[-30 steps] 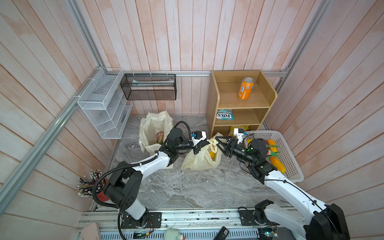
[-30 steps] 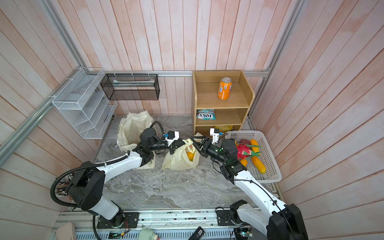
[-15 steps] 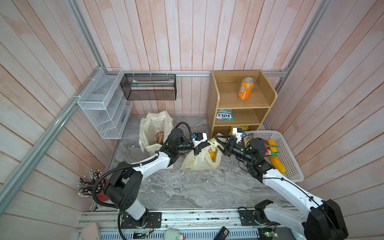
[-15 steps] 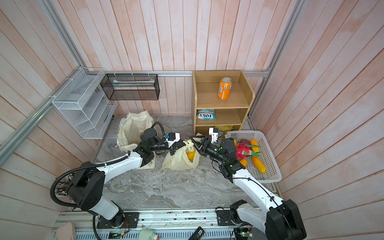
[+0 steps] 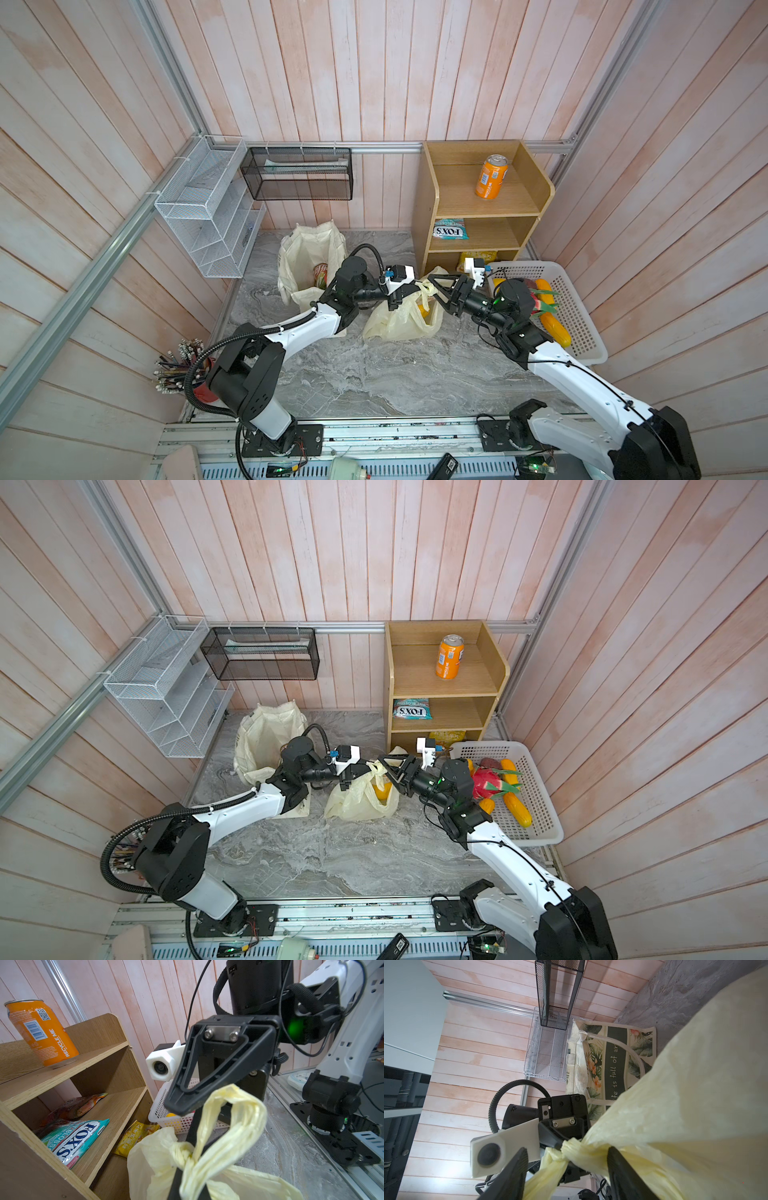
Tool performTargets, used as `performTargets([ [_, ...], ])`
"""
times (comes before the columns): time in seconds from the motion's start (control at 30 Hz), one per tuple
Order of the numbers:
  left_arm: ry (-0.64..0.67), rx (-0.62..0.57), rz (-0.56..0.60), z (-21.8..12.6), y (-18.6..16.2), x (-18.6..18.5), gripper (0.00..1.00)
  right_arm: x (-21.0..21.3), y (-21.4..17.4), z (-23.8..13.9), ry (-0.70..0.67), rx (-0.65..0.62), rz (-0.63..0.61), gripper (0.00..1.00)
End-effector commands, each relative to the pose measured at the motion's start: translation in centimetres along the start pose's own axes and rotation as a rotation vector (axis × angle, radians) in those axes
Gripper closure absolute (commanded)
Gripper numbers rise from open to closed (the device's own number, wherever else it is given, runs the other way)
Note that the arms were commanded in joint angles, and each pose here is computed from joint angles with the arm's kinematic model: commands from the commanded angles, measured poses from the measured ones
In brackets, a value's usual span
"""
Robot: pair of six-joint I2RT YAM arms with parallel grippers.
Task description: Place the mixed food into the grocery bags and tie them
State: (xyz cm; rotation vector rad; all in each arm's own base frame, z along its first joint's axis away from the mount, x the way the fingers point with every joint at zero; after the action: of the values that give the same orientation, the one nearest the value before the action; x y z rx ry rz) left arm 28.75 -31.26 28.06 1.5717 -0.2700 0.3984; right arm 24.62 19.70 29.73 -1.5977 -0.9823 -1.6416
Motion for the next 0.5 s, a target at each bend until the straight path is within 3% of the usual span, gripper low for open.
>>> performTargets([
  [0.0,-0.005,-0.015,0.032,-0.2,1.0,-0.2,1.0,-0.6,-0.4,-0.8,-0.024,-0.017,-0.01,0.38],
  [0.47,-0.008,-0.016,0.029,-0.2,1.1,-0.2,1.0,-1.3,-0.8,-1.7,-0.034,-0.026,0.005,0.38],
])
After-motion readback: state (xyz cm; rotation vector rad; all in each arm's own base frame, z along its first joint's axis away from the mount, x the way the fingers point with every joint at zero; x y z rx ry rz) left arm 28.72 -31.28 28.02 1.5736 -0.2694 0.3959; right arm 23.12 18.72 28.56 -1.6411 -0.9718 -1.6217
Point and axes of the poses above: each gripper's point midway between its finger pads, its own z axis out along the fingers, its own x axis along the line the jaws close on, y = z × x, the point moved 5 cm from there along -z, back along the fingers, and after that the axes turned 7 degrees about z, right-handed, at the moved point
